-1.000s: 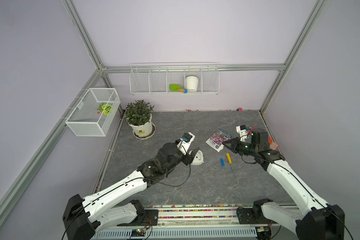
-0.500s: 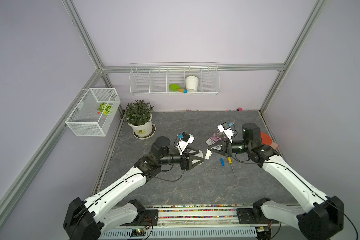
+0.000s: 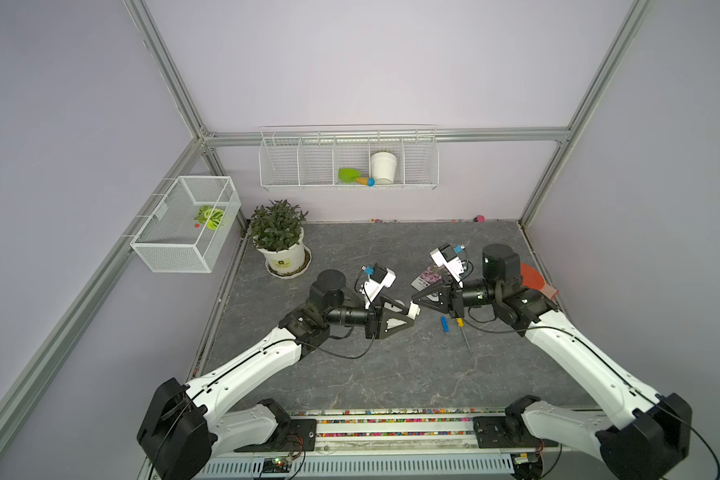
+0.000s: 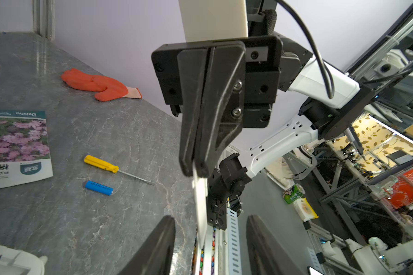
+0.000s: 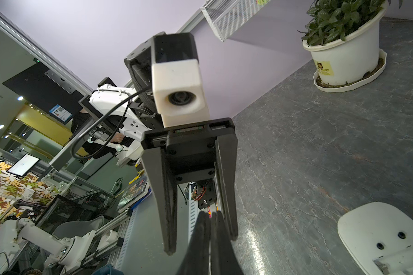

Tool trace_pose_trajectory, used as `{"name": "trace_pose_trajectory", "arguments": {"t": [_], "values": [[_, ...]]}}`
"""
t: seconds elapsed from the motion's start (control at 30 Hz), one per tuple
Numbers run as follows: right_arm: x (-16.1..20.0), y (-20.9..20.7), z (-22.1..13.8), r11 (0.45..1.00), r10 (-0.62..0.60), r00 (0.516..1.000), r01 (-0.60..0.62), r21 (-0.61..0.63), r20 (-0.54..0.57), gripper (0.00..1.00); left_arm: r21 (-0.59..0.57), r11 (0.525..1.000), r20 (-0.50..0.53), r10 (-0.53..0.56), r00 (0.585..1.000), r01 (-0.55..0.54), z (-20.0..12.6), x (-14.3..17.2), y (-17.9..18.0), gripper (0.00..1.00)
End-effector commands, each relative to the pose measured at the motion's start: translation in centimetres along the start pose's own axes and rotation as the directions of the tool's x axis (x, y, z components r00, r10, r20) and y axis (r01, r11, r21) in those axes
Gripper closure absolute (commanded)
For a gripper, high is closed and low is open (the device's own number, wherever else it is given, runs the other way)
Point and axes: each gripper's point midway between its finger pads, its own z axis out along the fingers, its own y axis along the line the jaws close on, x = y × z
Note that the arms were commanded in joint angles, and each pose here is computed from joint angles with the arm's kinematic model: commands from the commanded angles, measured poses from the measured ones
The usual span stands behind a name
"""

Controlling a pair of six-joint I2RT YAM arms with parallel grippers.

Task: Remove the battery from the alarm
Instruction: Pick up the cover from the center of the board.

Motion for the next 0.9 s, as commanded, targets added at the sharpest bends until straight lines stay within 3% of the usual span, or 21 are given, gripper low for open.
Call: {"name": "trace_pose_trajectory", "arguments": {"t": [0.0,0.3,0.37,0.43,0.57,0.73,0.87], "values": [[-0.6,1.4,-0.1,0.998,-0.055,0.998,0.055,-0.021,0.005,1.00,0.027,0.999,0.010,0.018,1.000,-0.018,0.0,-0.5,-0.4,0.57],[-0.7,1.4,-0.1,0.998,-0.061,0.998,0.061,-0.010,0.007,1.00,0.030,1.000,0.003,0.005,1.000,-0.006,0.3,-0.3,0.0,0.93],[-0.7,1.5,-0.2,0.998,-0.064,0.998,0.064,0.005,0.010,0.94,0.022,1.000,0.009,-0.002,1.000,0.002,0.3,-0.4,0.2,1.00],[-0.9,1.2,-0.7,0.997,-0.063,0.998,0.062,0.053,0.021,0.77,0.014,1.000,0.024,-0.015,1.000,0.014,0.3,-0.5,0.4,1.00],[-1.4,-0.2,-2.5,0.983,-0.037,0.996,0.021,0.181,0.084,0.55,-0.022,0.998,0.083,-0.057,0.995,0.059,-0.1,-0.9,0.9,1.00],[-2.5,-0.9,-5.3,0.988,0.056,0.969,-0.089,0.128,0.242,0.48,-0.091,0.979,0.188,-0.163,0.968,0.183,-0.7,-1.5,2.6,1.00],[-2.2,-1.7,-5.2,0.983,0.147,0.946,-0.173,0.065,0.288,0.48,-0.084,0.953,0.267,-0.261,0.927,0.293,-1.0,-1.9,3.3,1.00]]}}
